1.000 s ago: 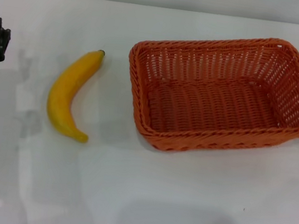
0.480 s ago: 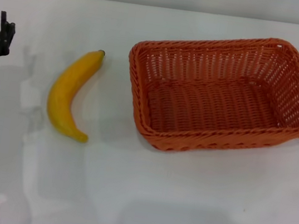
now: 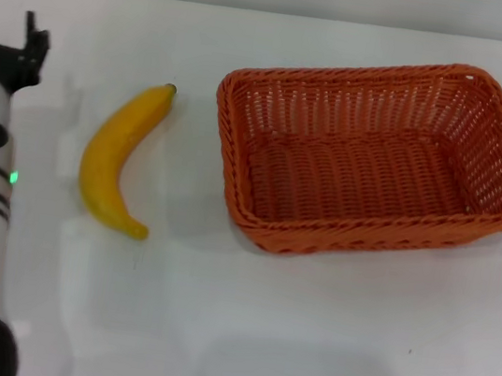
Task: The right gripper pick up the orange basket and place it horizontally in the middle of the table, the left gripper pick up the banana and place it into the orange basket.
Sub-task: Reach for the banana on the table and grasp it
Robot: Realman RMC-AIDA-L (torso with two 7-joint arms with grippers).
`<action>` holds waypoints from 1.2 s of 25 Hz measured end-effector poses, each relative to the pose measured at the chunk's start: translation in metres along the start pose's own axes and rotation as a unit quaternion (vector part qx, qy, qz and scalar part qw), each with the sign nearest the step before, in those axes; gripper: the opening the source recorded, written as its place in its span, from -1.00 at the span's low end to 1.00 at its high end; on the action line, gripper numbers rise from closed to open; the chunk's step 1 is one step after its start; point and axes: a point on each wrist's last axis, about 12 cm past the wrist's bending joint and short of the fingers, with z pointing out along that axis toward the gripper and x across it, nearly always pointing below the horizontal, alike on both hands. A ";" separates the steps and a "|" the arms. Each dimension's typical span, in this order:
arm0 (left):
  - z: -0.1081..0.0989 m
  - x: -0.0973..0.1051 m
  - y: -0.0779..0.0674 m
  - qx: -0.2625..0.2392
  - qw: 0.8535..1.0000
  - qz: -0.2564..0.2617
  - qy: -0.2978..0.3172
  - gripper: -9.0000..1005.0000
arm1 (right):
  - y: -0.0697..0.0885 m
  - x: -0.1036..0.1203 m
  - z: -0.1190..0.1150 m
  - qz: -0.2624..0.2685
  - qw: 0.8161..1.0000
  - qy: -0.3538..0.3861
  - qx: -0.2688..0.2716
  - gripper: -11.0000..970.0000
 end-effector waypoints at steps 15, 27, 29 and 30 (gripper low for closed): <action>-0.041 -0.101 -0.044 0.113 0.984 -0.110 -0.089 0.76 | -0.015 0.013 -0.016 0.020 0.998 0.046 0.041 0.61; -0.047 -0.144 -0.032 0.281 0.939 -0.195 -0.040 0.76 | -0.028 0.014 -0.022 0.027 0.996 0.064 0.049 0.61; -0.049 -0.152 -0.026 0.312 0.932 -0.184 -0.013 0.76 | -0.031 0.013 -0.022 0.028 0.996 0.069 0.055 0.61; -0.049 -0.156 -0.022 0.325 0.929 -0.179 0.001 0.76 | -0.032 0.013 -0.022 0.028 0.996 0.070 0.056 0.61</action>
